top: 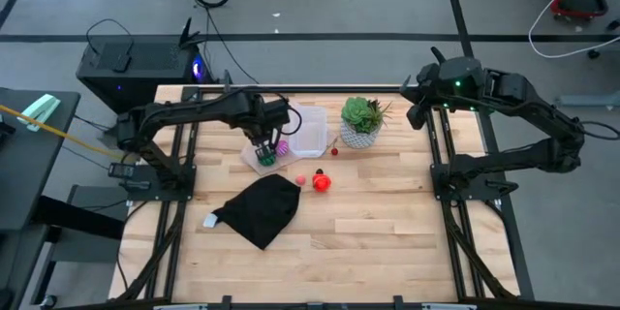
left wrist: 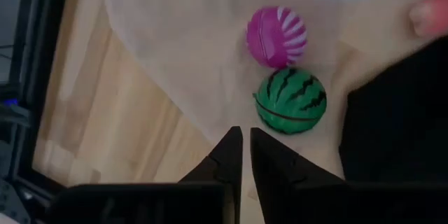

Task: Pick and placing Produce into tupperware
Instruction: Put the watermelon into the transparent bin

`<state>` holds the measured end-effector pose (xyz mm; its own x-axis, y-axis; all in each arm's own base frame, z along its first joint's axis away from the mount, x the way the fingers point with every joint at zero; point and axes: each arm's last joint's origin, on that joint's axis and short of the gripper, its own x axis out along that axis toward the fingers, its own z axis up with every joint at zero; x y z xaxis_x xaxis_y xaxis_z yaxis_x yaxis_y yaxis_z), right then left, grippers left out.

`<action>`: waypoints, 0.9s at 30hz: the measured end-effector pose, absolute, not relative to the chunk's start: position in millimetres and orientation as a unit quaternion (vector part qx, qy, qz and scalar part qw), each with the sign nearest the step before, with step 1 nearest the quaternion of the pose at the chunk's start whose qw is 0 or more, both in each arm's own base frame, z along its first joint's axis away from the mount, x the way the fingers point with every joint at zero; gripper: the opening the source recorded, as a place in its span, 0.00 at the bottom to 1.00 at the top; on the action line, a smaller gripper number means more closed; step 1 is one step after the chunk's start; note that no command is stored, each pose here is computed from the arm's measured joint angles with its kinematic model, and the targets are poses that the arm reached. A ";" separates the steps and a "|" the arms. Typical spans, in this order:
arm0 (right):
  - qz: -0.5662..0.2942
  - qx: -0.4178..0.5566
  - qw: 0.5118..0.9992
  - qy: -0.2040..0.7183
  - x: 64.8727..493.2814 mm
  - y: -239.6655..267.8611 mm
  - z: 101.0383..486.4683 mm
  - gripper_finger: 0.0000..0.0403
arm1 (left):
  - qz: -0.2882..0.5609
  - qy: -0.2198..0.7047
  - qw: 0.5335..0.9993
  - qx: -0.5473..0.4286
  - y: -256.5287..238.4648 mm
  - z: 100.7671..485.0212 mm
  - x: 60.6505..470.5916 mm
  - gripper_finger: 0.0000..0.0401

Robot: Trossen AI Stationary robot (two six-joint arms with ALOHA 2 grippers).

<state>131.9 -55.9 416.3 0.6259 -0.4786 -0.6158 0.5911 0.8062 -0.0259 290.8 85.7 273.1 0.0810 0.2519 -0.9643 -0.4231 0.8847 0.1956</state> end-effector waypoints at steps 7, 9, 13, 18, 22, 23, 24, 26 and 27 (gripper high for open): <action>-0.298 0.089 0.895 0.319 135.2 -57.1 414.9 0.04 | 0.206 0.647 0.728 -0.093 83.7 269.3 292.0 0.03; -0.298 0.090 0.895 0.319 135.3 -57.1 414.8 0.04 | 0.199 0.645 0.730 -0.110 82.8 269.4 292.3 0.02; -0.298 0.092 0.895 0.320 135.2 -57.1 414.6 0.04 | 0.175 0.640 0.731 -0.156 80.3 268.2 293.9 0.02; -0.299 0.094 0.894 0.320 136.1 -57.4 414.2 0.04 | 0.172 0.651 0.713 -0.194 79.6 245.1 295.3 0.05; -0.302 0.104 0.892 0.319 137.3 -57.6 413.7 0.04 | 0.176 0.674 0.690 -0.199 79.2 225.5 293.5 0.11; -0.303 0.105 0.892 0.319 137.6 -57.7 413.6 0.04 | 0.176 0.669 0.695 -0.198 79.4 221.8 294.5 0.12; -0.302 0.106 0.892 0.319 137.9 -57.7 413.5 0.04 | 0.176 0.663 0.700 -0.199 79.2 218.4 295.8 0.15; -0.303 0.108 0.891 0.320 138.8 -57.9 413.1 0.04 | 0.178 0.652 0.709 -0.201 78.4 213.7 297.8 0.21; -0.305 0.113 0.890 0.319 139.4 -58.2 412.8 0.04 | 0.181 0.647 0.712 -0.204 78.5 213.0 298.8 0.26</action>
<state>139.4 -58.2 412.8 0.6103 -0.4704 -0.6374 0.6145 0.7889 0.0061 298.8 78.5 213.0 0.0973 -0.0053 -0.9952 -0.5219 0.8512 -0.0555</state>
